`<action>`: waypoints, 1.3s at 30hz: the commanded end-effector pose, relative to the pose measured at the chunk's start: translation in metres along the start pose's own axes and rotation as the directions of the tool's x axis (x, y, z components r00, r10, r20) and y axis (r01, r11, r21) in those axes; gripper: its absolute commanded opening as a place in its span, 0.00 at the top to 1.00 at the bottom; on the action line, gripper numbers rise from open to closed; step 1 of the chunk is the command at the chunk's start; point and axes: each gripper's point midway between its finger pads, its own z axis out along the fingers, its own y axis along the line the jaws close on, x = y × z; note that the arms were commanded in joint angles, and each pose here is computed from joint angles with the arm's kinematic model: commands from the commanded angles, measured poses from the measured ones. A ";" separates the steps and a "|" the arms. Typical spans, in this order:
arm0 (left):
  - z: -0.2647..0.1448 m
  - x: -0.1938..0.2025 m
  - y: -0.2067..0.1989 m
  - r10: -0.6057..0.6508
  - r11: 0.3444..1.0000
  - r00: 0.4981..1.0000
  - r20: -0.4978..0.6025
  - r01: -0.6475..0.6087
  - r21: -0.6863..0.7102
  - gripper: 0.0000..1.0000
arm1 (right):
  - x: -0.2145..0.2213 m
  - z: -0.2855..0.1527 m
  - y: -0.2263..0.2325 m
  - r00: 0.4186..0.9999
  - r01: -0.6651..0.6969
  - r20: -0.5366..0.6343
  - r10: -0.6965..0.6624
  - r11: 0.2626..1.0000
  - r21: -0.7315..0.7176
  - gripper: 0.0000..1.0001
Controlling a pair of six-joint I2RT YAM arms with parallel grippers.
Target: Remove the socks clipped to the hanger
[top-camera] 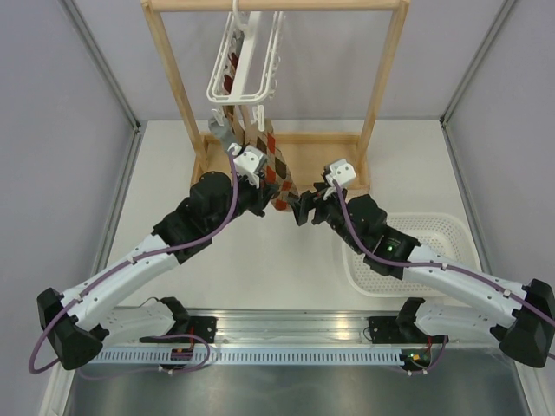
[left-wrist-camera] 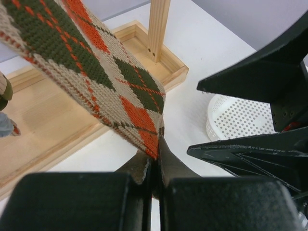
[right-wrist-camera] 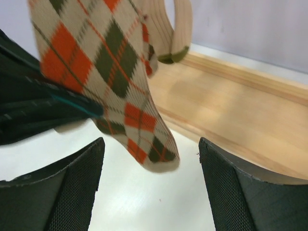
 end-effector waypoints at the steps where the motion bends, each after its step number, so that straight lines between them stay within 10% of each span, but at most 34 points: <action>1: -0.007 -0.018 -0.002 -0.018 1.000 0.999 0.044 0.018 -0.002 0.98 | -0.016 -0.011 -0.009 0.995 -0.024 0.101 0.021 0.999 0.032 0.17; 39: 0.003 -0.028 -0.014 -0.315 0.943 0.947 0.067 0.320 -0.092 0.98 | 0.019 0.026 0.030 0.962 0.160 0.202 -0.184 0.978 0.130 0.18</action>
